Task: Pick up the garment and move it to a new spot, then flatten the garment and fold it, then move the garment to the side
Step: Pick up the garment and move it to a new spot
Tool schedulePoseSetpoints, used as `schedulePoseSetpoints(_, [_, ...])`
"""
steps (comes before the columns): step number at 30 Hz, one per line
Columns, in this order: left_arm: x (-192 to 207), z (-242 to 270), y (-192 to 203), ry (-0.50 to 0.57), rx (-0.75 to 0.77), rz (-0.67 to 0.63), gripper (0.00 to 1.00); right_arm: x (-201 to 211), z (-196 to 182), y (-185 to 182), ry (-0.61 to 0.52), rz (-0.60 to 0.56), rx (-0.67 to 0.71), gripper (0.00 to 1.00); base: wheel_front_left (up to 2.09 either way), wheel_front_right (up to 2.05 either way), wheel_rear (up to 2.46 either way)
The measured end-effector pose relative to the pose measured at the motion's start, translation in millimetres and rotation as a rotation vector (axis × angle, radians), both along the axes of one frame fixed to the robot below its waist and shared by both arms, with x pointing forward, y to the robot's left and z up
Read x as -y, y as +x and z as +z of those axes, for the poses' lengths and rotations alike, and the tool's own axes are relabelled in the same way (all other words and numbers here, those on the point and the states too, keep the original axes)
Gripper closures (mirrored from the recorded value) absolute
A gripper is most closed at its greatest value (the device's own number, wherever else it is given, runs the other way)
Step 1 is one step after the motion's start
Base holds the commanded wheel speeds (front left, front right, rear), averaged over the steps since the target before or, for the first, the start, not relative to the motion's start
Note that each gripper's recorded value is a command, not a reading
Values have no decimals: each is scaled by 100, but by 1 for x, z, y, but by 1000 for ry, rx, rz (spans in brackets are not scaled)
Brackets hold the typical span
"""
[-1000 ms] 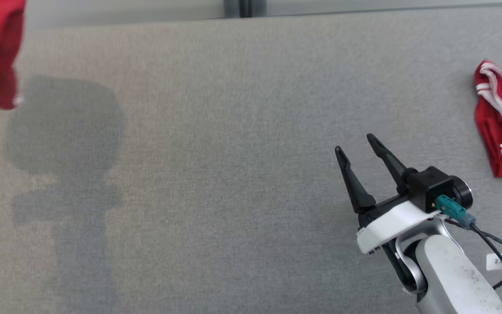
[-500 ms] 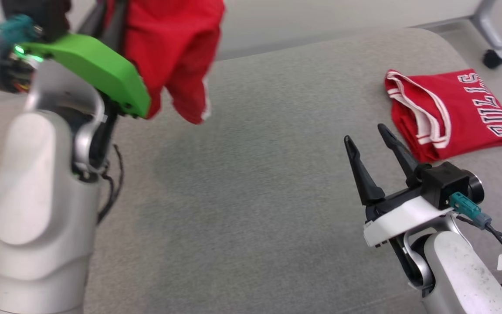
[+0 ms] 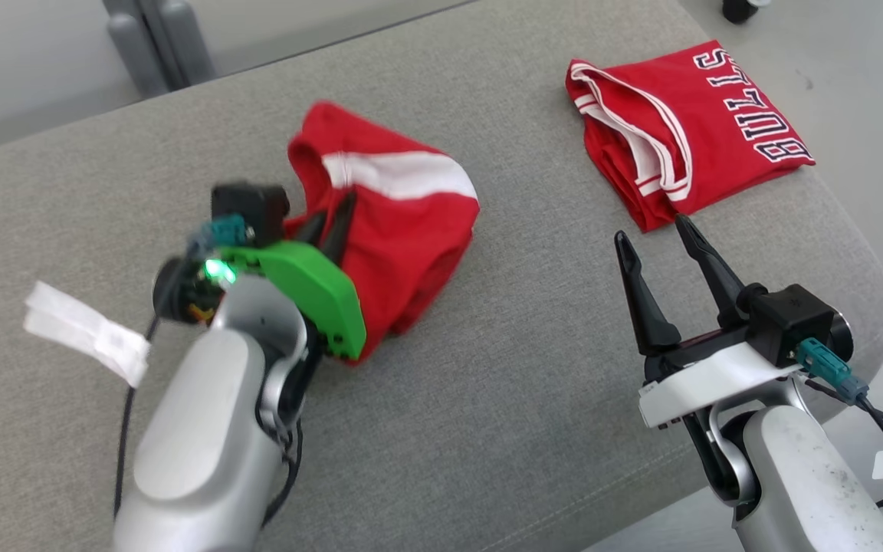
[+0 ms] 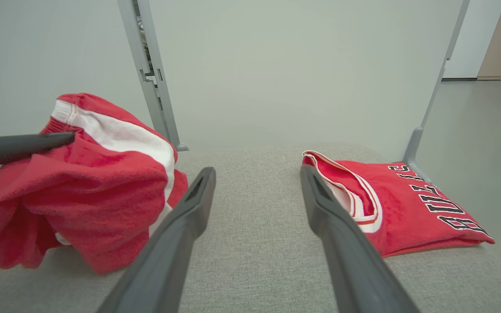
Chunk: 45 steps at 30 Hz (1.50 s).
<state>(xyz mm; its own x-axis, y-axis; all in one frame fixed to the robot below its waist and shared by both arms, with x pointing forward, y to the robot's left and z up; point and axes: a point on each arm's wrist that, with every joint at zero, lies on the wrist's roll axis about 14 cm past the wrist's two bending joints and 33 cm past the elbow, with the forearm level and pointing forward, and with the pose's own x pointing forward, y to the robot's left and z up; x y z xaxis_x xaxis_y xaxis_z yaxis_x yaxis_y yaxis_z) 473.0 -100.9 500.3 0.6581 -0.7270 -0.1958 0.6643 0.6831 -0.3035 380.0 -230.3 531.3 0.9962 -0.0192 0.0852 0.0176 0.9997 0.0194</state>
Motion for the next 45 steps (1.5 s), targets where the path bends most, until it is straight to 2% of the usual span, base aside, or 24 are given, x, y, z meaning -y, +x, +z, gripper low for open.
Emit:
schedulePoseSetpoints(5, [-8, -67, -20, 55, -141, 15, 98, 3, -11, 2, 0, -14, -30, 0, 0, 0, 0])
schedulePoseSetpoints(6, [-11, -72, -20, 58, -141, 24, 54, 1, -11, 3, 1, -8, -31, 0, 0, 0, 0])
schedulePoseSetpoints(7, [-14, -74, -20, 57, -136, 36, 0, 0, -12, 4, 1, -3, -32, 0, 0, 0, 0])
schedulePoseSetpoints(10, [-24, -69, -16, 9, -85, 81, 0, -7, -12, 7, 6, 16, -30, 0, 0, 0, 0])
schedulePoseSetpoints(15, [-46, -29, -11, -142, 94, 174, 0, -12, -10, 12, 8, 37, -22, 0, 0, 0, 0])
schedulePoseSetpoints(25, [-148, 15, -20, -194, 258, 443, 0, -29, -10, 14, 23, 91, -17, 0, 0, 0, 0])
schedulePoseSetpoints(30, [-206, 19, -46, -157, 301, 595, 0, -46, -13, 14, 33, 136, -22, 0, 0, 0, 0])
schedulePoseSetpoints(35, [-246, 10, -76, -107, 293, 700, 0, -58, -13, 12, 42, 169, -18, 0, 0, 0, 0])
schedulePoseSetpoints(40, [-270, 5, -99, -61, 298, 759, 0, -66, -12, 10, 58, 188, -10, 0, 0, 0, 0])
schedulePoseSetpoints(45, [-276, 9, -108, -14, 333, 764, 0, -70, -16, 7, 65, 195, -21, 0, 0, 0, 0])
